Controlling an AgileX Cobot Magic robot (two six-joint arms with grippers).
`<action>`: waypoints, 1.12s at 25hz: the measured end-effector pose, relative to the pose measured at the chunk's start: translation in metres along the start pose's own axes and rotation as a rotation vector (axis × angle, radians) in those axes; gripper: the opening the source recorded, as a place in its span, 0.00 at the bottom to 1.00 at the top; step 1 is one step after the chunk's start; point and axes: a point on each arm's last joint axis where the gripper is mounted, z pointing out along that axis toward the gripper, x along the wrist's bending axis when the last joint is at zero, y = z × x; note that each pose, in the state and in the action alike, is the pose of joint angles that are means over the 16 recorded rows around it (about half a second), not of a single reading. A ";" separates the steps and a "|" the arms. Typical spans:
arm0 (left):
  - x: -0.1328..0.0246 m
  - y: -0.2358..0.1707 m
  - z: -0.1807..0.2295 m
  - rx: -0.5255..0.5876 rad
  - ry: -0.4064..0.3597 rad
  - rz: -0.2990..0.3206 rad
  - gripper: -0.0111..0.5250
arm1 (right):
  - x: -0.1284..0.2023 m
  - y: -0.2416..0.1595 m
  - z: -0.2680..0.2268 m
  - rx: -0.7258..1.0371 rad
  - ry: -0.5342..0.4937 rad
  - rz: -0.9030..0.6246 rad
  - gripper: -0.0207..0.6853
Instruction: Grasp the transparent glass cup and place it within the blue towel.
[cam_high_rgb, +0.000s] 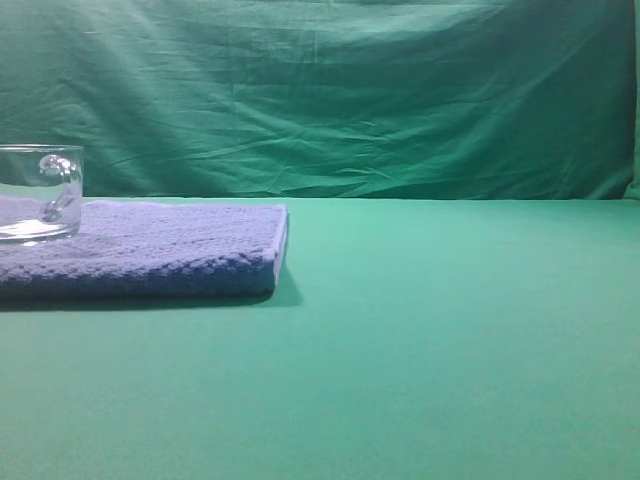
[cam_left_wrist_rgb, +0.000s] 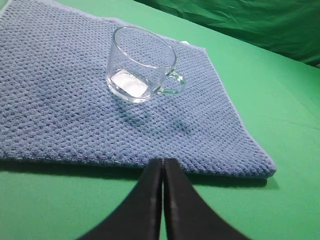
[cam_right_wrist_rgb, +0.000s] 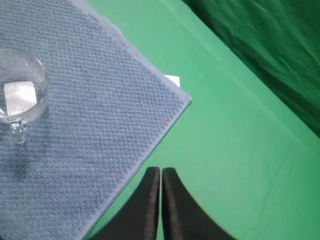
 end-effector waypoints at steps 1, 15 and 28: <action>0.000 0.000 0.000 0.000 0.000 0.000 0.02 | -0.003 -0.004 -0.006 -0.007 0.001 0.014 0.03; 0.000 0.000 0.000 0.000 0.000 0.000 0.02 | -0.055 -0.103 -0.045 -0.140 -0.016 0.258 0.05; 0.000 0.000 0.000 0.000 0.000 0.000 0.02 | -0.095 -0.223 -0.068 -0.303 -0.181 0.488 0.09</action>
